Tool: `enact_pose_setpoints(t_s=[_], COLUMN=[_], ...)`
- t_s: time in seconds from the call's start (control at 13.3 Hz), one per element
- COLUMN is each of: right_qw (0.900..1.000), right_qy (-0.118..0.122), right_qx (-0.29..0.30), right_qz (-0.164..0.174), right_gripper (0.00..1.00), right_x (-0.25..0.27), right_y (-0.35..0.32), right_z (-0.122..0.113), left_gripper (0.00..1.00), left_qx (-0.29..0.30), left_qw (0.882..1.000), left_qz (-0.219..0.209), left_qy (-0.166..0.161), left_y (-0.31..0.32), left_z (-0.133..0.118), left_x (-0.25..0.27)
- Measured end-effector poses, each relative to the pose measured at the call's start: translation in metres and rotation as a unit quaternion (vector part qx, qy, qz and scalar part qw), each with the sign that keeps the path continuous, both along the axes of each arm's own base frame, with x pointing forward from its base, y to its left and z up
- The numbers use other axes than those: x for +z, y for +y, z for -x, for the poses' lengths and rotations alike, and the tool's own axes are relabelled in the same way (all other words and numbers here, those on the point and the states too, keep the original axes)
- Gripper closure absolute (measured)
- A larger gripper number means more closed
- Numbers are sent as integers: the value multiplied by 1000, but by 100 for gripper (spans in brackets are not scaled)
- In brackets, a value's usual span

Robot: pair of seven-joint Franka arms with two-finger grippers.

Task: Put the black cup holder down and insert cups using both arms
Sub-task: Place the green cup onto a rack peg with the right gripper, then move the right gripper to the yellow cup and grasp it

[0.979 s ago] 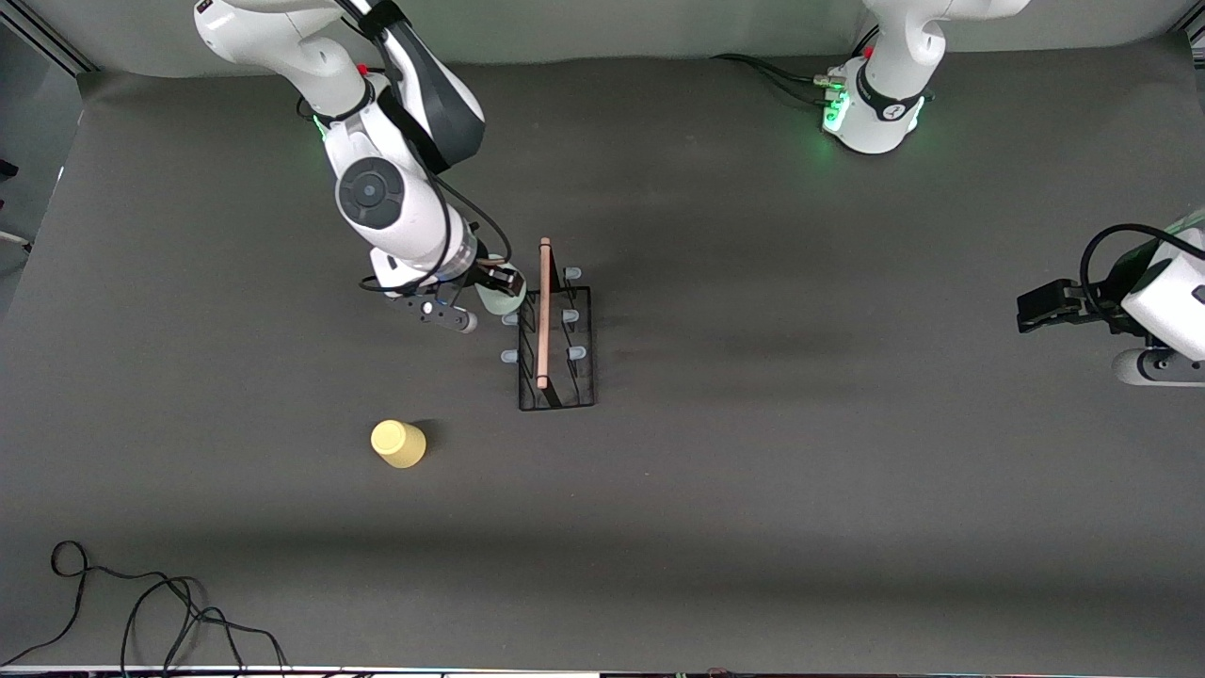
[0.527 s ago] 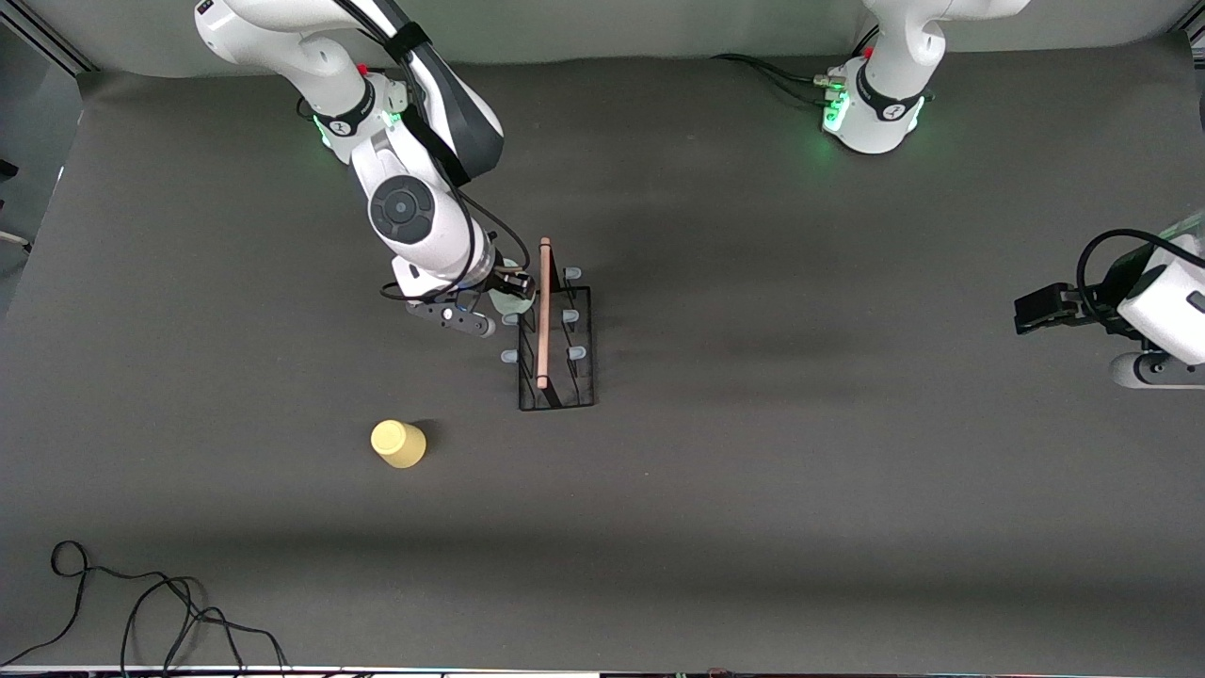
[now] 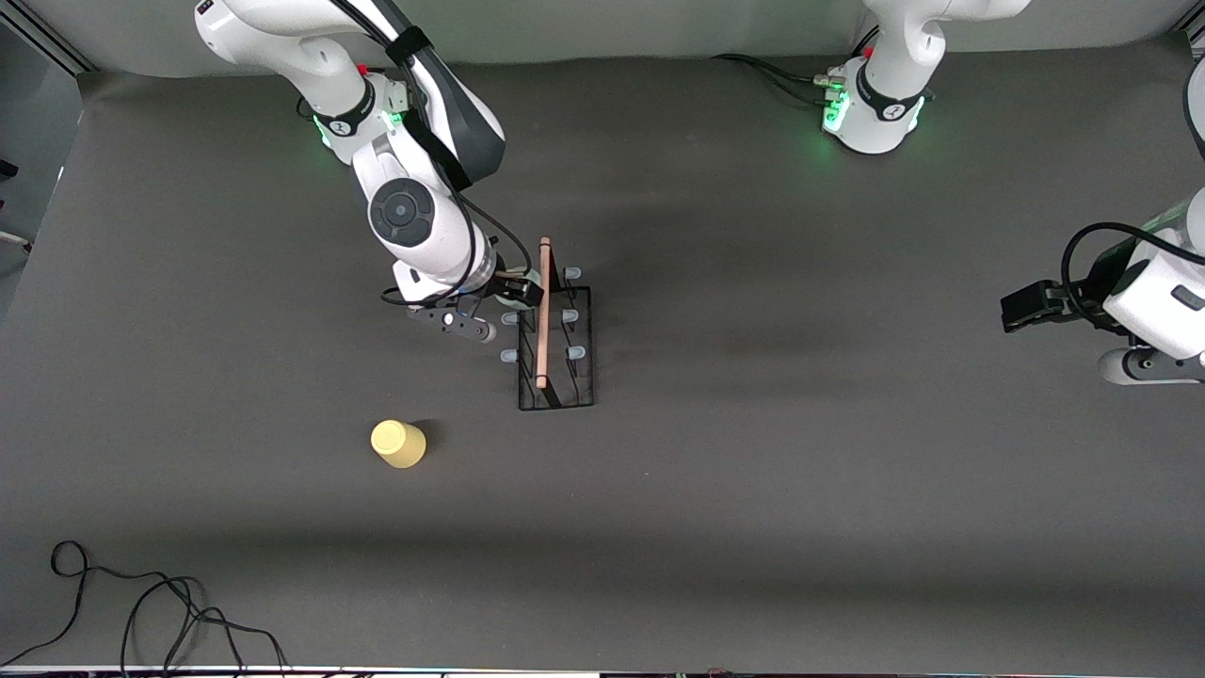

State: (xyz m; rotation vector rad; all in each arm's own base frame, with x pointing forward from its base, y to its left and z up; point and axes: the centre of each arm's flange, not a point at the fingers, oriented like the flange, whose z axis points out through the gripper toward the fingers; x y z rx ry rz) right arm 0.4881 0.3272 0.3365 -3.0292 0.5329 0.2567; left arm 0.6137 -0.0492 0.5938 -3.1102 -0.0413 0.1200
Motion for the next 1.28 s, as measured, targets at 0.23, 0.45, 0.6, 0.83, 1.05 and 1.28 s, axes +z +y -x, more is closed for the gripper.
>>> enact_pose_setpoints(t_s=[0.23, 0.45, 0.6, 0.83, 1.05, 1.28], right_qw=[999, 997, 996, 993, 992, 990], right_qy=[-25, -41, -54, -69, -81, -100], right_qx=[47, 71, 74, 89, 91, 86], right_qz=[8, 13, 20, 31, 41, 41], right_gripper=[0, 0, 0, 0, 0, 0], right_x=[26, 25, 3, -35, -60, -82], right_y=[-50, -114, -149, -183, -194, -192], right_z=[-41, -83, -111, -145, -167, -180], left_gripper=[0, 0, 0, 0, 0, 0], left_qx=[-6, -8, -9, -9, -7, -18], left_qw=[1000, 1000, 1000, 1000, 1000, 1000], left_qz=[0, 0, 0, 0, 0, 1], left_qy=[-1, -1, -1, 1, 0, -1], left_y=[1, 2, 3, 4, 7, 7], left_z=[0, 0, -1, -1, -1, -1], left_x=[0, 0, 0, -2, -2, -1])
